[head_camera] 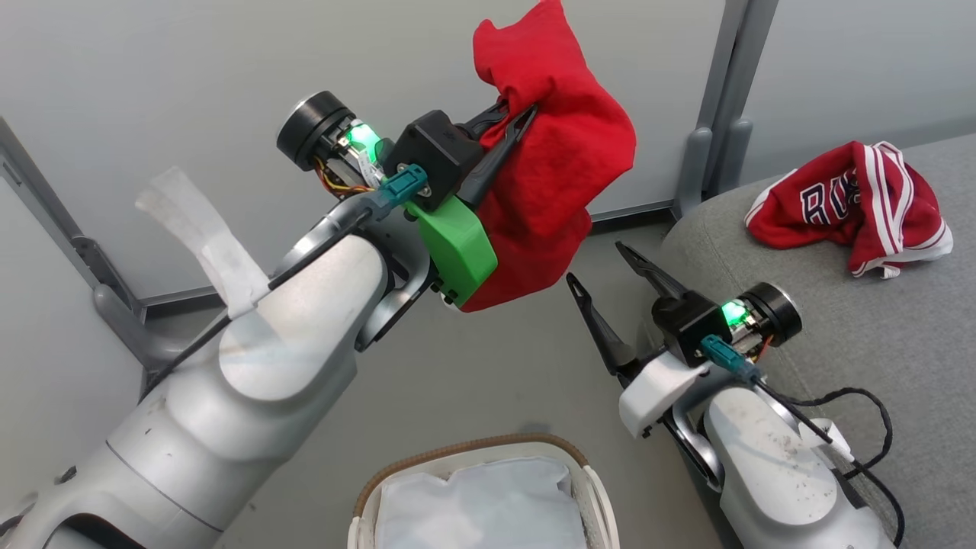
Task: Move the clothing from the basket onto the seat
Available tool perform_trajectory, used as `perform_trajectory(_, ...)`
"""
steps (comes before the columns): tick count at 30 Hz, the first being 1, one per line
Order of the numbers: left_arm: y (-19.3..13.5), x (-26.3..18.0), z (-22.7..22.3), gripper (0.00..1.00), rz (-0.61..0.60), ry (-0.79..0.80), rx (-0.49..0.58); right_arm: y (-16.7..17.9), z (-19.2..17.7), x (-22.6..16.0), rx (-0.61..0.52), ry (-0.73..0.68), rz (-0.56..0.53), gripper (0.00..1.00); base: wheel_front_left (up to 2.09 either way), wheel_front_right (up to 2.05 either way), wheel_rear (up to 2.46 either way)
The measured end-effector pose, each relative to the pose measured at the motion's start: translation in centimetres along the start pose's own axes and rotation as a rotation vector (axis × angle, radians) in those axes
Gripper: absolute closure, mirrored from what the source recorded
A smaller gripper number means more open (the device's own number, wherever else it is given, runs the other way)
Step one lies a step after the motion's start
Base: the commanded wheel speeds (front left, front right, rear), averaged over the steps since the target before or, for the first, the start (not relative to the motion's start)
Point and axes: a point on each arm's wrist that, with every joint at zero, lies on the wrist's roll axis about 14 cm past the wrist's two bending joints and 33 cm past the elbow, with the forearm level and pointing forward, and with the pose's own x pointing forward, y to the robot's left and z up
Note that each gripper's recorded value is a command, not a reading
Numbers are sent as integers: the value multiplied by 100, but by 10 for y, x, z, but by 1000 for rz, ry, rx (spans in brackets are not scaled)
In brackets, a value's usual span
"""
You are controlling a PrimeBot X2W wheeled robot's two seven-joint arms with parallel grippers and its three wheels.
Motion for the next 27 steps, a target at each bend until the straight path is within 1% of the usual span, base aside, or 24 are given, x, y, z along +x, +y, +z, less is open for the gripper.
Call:
perform_trajectory(7, -9, -4, -1, 100, -22, 3, -7, 4, 4, 22, -81, 7, 52, 0, 0, 0, 0)
perform_trajectory(12, -21, -8, -5, 100, -48, 8, -24, 13, -7, 30, -114, 48, 103, 0, 0, 0, 0)
perform_trajectory(16, -28, -9, -7, 100, -67, 7, -39, 28, -15, 33, -138, 79, 178, 0, 0, 0, 0)
perform_trajectory(21, -32, -11, -14, 100, -73, 19, -61, 45, -17, 38, -137, 87, 256, 0, 0, 0, 0)
perform_trajectory(23, -31, -12, -17, 100, -69, 23, -75, 46, -18, 38, -135, 92, 268, 58, 0, 0, 0)
perform_trajectory(24, -30, -12, -19, 100, -65, 25, -85, 47, -18, 38, -133, 93, 275, 68, 0, 0, 0)
perform_trajectory(25, -30, -13, -21, 100, -63, 28, -93, 48, -19, 38, -129, 95, 279, 91, 0, 0, 0)
perform_trajectory(26, -29, -14, -25, 100, -60, 34, -103, 50, -20, 38, -126, 98, 283, 100, 0, 0, 0)
perform_trajectory(27, -27, -16, -28, 100, -53, 37, -114, 51, -20, 37, -121, 96, 288, 100, 0, 0, 0)
